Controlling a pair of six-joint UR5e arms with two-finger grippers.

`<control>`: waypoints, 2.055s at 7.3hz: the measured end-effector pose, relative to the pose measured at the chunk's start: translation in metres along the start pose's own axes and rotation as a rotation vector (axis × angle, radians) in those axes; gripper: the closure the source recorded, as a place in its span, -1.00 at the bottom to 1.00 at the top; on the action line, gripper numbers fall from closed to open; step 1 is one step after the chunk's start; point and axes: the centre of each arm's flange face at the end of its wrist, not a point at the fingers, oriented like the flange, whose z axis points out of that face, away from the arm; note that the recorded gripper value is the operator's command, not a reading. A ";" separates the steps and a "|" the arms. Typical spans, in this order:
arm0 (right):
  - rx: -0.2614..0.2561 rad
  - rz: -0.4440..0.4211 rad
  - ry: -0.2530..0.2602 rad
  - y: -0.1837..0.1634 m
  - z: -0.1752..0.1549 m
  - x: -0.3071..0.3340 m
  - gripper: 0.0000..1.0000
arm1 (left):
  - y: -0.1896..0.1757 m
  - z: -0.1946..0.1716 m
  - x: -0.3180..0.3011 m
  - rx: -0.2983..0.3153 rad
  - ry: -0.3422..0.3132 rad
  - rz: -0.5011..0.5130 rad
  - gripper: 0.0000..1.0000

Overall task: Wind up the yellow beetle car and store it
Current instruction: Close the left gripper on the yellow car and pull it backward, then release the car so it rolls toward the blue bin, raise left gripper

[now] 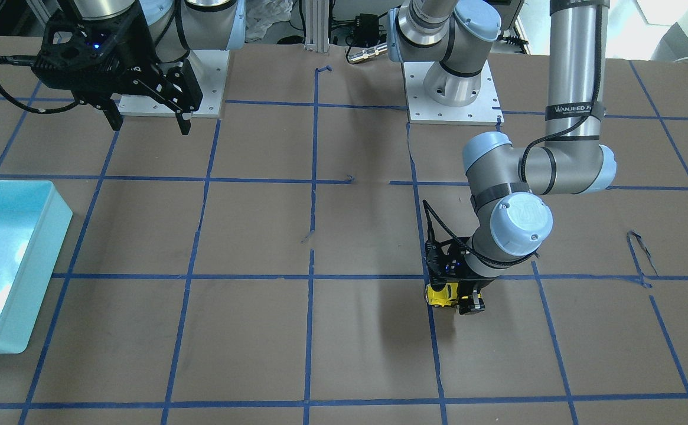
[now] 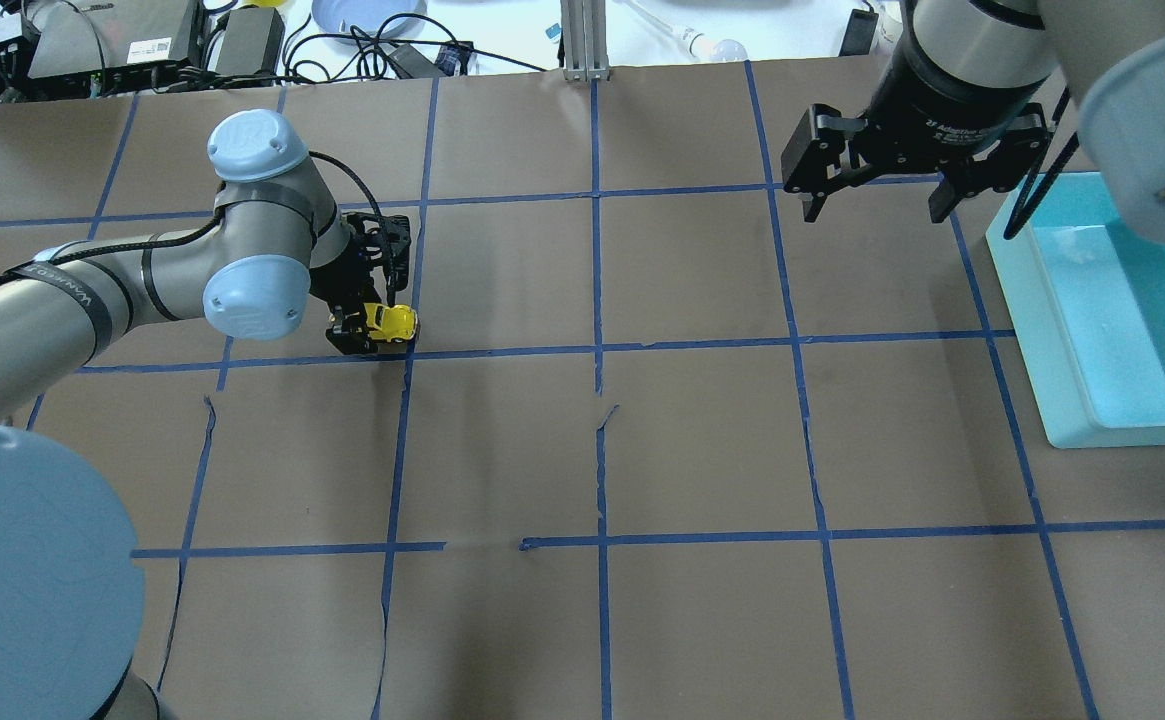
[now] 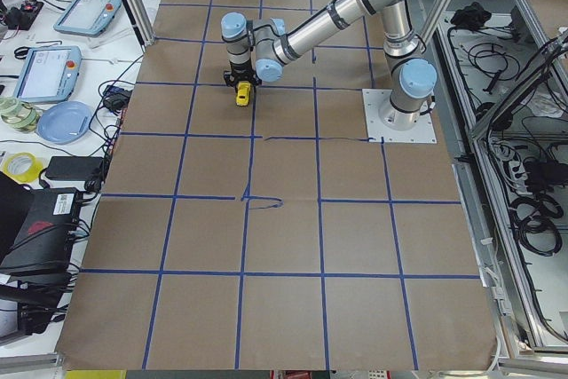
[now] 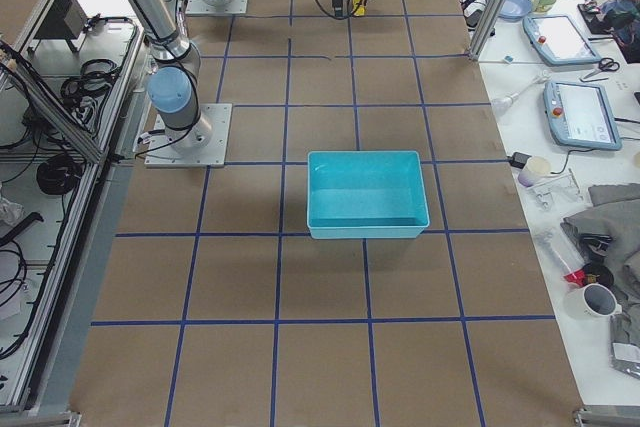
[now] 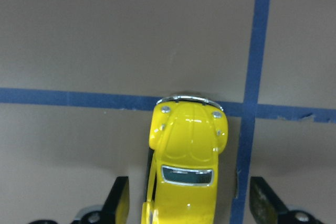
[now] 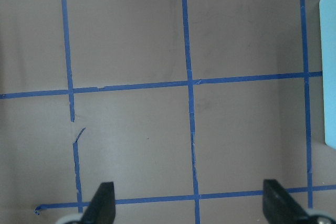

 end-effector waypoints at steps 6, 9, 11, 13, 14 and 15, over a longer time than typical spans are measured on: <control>0.000 0.000 -0.001 0.000 0.000 0.000 -1.00 | 0.018 0.002 -0.003 -0.003 -0.004 0.073 0.63; 0.000 -0.001 -0.001 0.000 0.000 0.000 -1.00 | 0.069 0.002 -0.009 0.001 -0.009 0.098 0.62; 0.000 -0.001 0.000 0.000 0.000 0.000 -1.00 | 0.109 0.006 -0.007 0.001 -0.023 0.092 0.59; 0.000 -0.002 0.001 0.000 0.000 0.000 -1.00 | 0.144 0.007 -0.005 -0.003 -0.038 0.100 -0.53; 0.000 -0.002 0.001 0.000 0.000 0.000 -1.00 | 0.156 0.007 -0.005 -0.003 -0.041 0.095 -1.00; 0.000 -0.002 0.001 0.000 0.000 0.000 -1.00 | 0.165 0.011 -0.004 0.000 -0.033 0.083 -1.00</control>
